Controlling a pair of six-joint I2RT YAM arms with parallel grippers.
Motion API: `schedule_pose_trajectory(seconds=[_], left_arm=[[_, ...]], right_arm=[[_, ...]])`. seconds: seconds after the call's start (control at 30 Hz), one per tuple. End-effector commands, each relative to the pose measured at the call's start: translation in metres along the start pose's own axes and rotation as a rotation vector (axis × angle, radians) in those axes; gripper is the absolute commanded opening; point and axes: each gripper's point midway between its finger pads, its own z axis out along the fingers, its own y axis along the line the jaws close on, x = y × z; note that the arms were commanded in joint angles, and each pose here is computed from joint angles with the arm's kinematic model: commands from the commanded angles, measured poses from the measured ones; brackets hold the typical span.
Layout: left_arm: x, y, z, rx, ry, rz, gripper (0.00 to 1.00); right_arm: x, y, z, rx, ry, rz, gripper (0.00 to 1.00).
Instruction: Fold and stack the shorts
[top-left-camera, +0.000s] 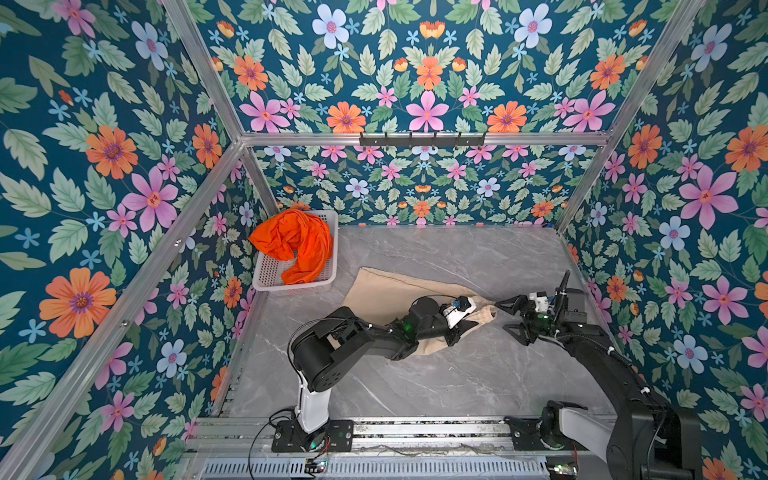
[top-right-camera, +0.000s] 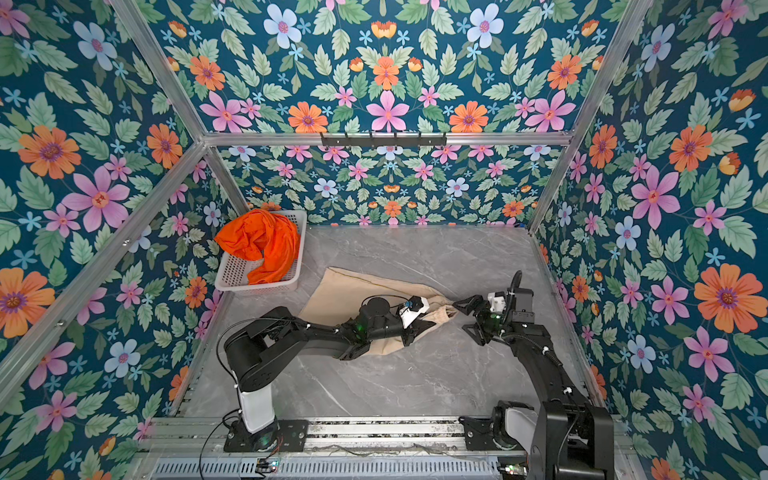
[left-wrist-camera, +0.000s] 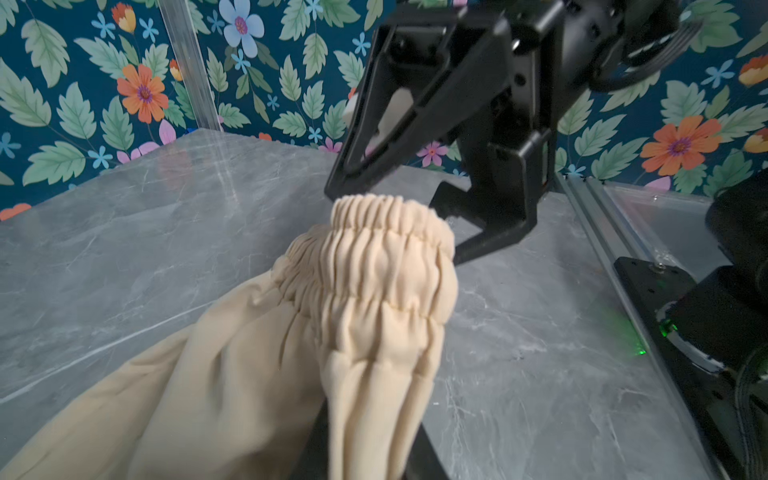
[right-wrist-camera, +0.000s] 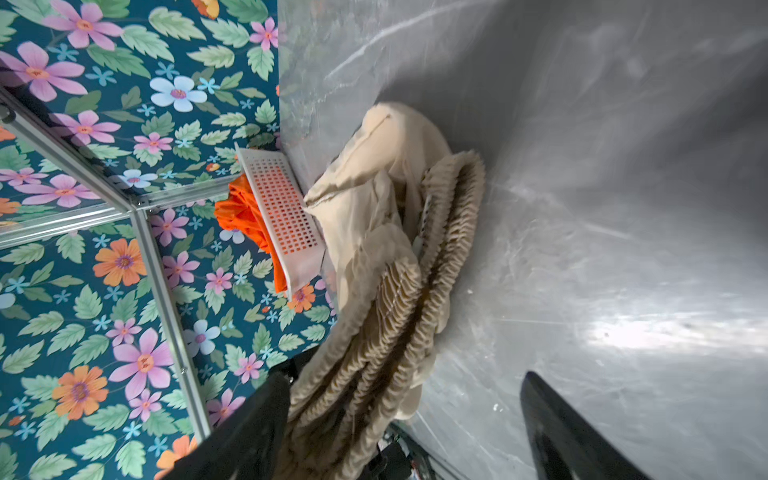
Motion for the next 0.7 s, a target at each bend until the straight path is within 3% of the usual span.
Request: schedule_pose_trajectory(seconds=[0.0,0.4,0.5,0.67], left_arm=[[-0.019,0.000,0.000,0.002,-0.073,0.007,0.21],[0.014,0.002,0.012,-0.051,0.124,0.153,0.23],[0.022,0.002,0.015,-0.064,0.191,0.226,0.24],[0.023,-0.001,0.020,-0.060,0.197,0.252,0.24]], right_arm=[[0.006,0.016,0.011,-0.061,0.035,0.050,0.86],[0.002,0.024,0.009,-0.025,-0.009,0.014,0.87],[0.003,0.015,0.008,-0.003,-0.022,0.035,0.99],[0.009,-0.006,0.018,0.023,0.020,0.077,0.99]])
